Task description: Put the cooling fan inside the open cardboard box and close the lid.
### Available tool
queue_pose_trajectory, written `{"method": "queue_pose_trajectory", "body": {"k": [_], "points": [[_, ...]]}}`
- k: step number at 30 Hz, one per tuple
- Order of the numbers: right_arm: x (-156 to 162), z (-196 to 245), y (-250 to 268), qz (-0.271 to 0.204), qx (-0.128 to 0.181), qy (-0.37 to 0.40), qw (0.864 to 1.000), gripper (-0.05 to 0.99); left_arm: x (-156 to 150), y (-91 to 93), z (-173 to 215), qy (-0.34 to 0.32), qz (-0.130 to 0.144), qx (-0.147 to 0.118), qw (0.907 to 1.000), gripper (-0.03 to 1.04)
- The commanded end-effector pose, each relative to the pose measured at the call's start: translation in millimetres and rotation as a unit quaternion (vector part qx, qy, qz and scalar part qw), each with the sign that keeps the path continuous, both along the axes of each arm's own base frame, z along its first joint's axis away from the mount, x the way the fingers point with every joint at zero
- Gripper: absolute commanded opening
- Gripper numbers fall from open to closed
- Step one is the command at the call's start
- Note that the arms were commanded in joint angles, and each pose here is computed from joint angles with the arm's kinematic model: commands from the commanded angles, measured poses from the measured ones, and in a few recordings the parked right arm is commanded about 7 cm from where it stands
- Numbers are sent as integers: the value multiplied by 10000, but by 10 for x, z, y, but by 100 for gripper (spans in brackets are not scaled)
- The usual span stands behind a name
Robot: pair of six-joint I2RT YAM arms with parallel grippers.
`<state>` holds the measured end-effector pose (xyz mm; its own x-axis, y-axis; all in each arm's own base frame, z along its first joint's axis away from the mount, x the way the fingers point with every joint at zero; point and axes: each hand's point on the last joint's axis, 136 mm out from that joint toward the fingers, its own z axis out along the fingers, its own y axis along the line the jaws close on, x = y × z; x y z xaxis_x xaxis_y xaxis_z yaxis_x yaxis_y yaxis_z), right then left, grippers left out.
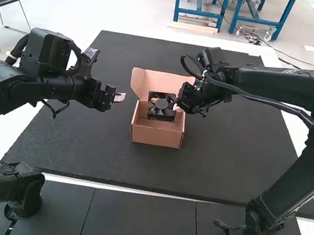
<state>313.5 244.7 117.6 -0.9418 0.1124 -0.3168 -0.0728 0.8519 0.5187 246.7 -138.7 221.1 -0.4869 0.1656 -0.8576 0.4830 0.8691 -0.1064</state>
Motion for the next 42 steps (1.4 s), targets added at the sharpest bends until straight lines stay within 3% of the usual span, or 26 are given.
{"method": "queue_pose_trajectory", "body": {"k": [1,25,42], "points": [[104,48,-3,-69,44,-150,9999,-2,-15,24,28,-42,36,-77,10000,97],[132,-247,6,41,-226,-20,9997,-2,-35,33,-4,-1,36,-57,10000,97],[138,-673,40,150,-468,300,9983,-2,9,107,10,-26,193,-76,9998,97]]}}
